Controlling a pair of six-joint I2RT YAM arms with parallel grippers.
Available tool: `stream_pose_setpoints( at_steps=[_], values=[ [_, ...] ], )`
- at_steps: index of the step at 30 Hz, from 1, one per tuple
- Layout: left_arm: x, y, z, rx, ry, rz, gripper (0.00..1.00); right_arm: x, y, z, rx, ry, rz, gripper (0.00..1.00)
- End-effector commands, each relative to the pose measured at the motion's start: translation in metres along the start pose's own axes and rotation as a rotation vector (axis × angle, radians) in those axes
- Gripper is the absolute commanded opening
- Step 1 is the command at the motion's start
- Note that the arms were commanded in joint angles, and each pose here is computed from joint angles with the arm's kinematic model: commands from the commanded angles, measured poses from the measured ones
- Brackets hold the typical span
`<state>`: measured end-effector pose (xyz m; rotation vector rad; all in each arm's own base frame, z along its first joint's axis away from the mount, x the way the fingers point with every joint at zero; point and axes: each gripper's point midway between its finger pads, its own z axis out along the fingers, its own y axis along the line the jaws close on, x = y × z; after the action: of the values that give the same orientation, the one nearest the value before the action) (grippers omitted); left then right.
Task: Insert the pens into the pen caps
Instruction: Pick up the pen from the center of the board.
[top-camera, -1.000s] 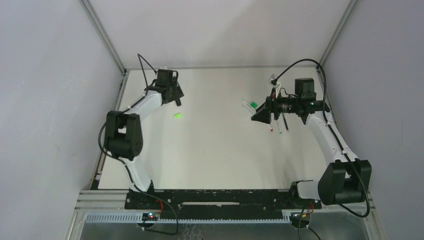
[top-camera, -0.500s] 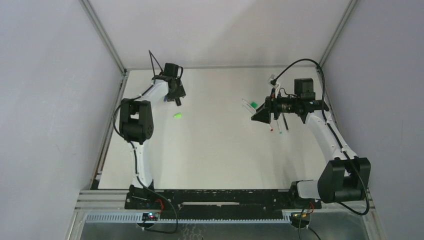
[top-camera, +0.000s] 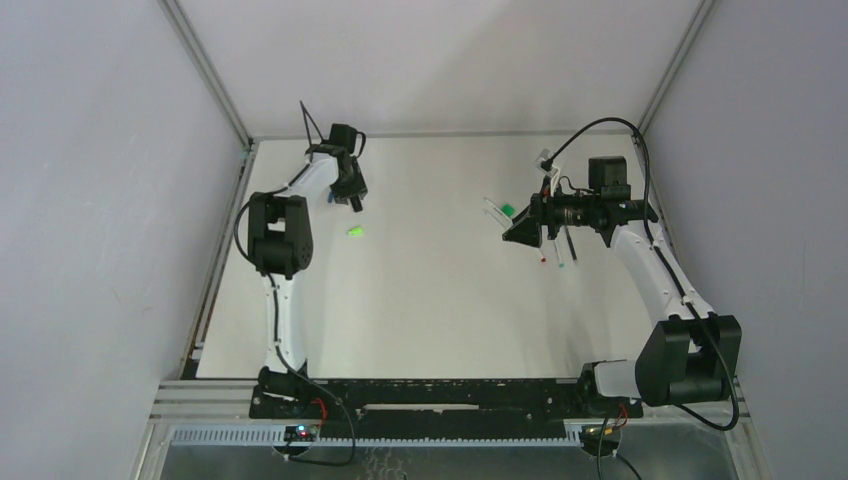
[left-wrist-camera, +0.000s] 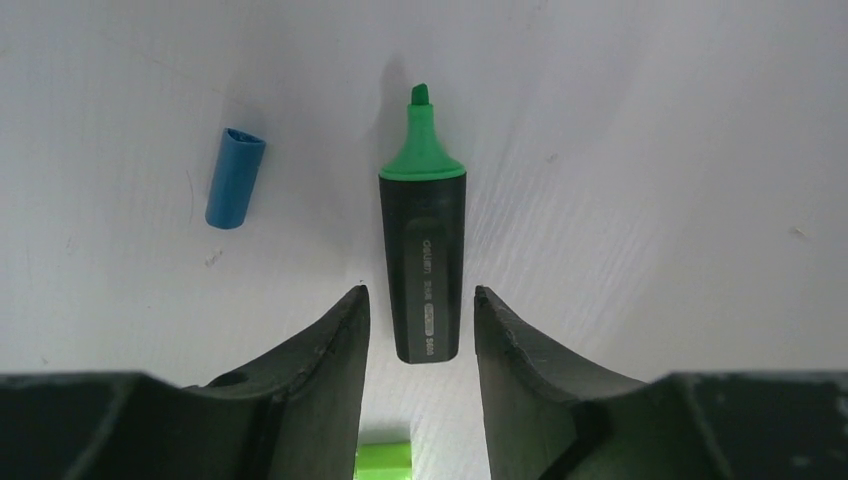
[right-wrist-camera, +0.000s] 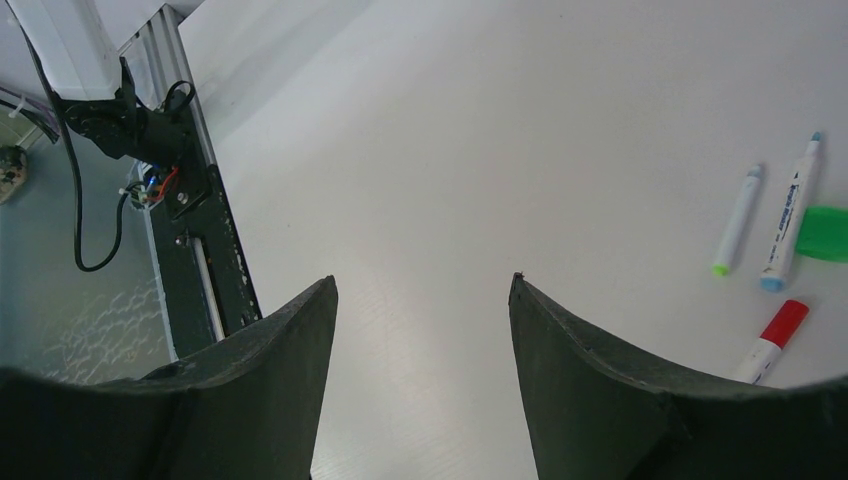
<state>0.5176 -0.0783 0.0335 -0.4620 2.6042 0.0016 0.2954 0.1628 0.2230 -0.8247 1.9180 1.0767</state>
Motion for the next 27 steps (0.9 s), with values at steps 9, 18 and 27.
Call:
stream_pose_setpoints(
  at_steps=[9, 18, 27],
  values=[
    [-0.001, -0.002, 0.009, 0.005, 0.067, -0.018, 0.44, -0.011, 0.000, -0.005, 0.011, -0.023, -0.055, 0.71],
    [0.007, -0.006, 0.011, 0.029, 0.115, 0.009, 0.30, -0.014, 0.004, -0.007, 0.009, -0.031, -0.070, 0.71],
    [-0.001, -0.031, -0.041, 0.195, 0.050, 0.121, 0.23, -0.013, 0.006, -0.007, -0.002, -0.030, -0.063, 0.71]
  ],
)
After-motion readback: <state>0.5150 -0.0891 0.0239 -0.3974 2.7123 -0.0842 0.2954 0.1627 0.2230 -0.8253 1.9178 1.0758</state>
